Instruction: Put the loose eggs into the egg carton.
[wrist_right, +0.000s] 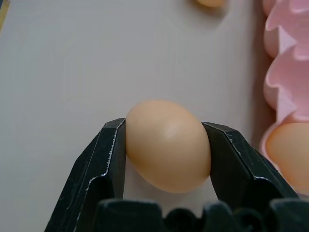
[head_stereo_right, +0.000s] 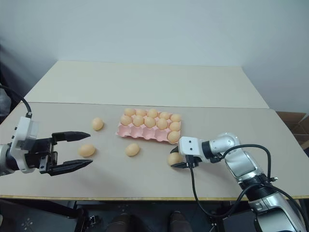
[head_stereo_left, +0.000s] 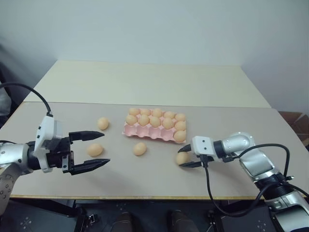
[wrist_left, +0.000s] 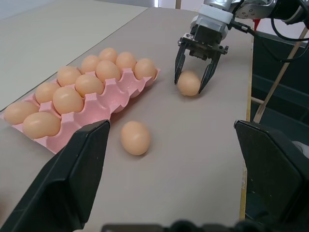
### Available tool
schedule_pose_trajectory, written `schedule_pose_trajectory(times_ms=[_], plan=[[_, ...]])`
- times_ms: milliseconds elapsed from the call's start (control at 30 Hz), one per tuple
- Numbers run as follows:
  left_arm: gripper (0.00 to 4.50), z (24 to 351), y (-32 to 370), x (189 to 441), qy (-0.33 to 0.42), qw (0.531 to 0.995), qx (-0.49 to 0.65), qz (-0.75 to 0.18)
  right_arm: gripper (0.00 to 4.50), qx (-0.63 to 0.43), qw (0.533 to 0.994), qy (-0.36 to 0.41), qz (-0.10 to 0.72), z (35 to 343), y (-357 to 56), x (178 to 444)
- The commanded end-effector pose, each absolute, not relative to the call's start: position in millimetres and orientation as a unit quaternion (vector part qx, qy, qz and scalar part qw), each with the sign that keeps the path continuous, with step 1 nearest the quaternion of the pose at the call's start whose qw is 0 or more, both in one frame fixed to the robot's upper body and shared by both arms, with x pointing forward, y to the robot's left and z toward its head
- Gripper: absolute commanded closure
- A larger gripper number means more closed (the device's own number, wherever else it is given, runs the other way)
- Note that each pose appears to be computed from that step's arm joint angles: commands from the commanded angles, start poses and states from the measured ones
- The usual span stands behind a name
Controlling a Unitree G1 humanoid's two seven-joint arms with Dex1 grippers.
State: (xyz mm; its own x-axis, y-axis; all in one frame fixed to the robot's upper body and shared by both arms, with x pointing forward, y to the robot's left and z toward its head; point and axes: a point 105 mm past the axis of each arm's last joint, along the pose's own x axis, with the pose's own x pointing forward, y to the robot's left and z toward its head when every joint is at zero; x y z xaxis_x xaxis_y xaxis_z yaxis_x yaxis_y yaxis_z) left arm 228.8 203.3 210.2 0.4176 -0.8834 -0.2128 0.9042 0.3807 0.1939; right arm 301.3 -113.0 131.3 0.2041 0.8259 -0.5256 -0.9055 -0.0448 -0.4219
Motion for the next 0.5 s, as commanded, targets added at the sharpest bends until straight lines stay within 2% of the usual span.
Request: schedule_pose_trajectory(times_ms=[33, 167, 267, 500], plan=[[0.00, 216.9, 204.4, 230.2, 0.018, 0.831, 0.161, -0.532, 2.22, -0.367, 0.708, -0.030, 0.602, 178.8, -101.1, 310.6], [0.00, 215.4, 205.1, 231.7, 0.018, 0.832, 0.161, -0.531, 2.22, -0.380, 0.738, -0.072, 0.554, 195.3, -86.0, 336.0], [0.00, 217.2, 202.7, 231.0, 0.013, 0.829, 0.159, -0.536, 2.22, -0.387, 0.751, -0.084, 0.529, 196.9, -76.7, 351.1], [0.00, 220.7, 201.1, 230.7, 0.003, 0.828, 0.159, -0.537, 2.22, -0.408, 0.744, -0.091, 0.521, 183.9, -68.1, 366.4]])
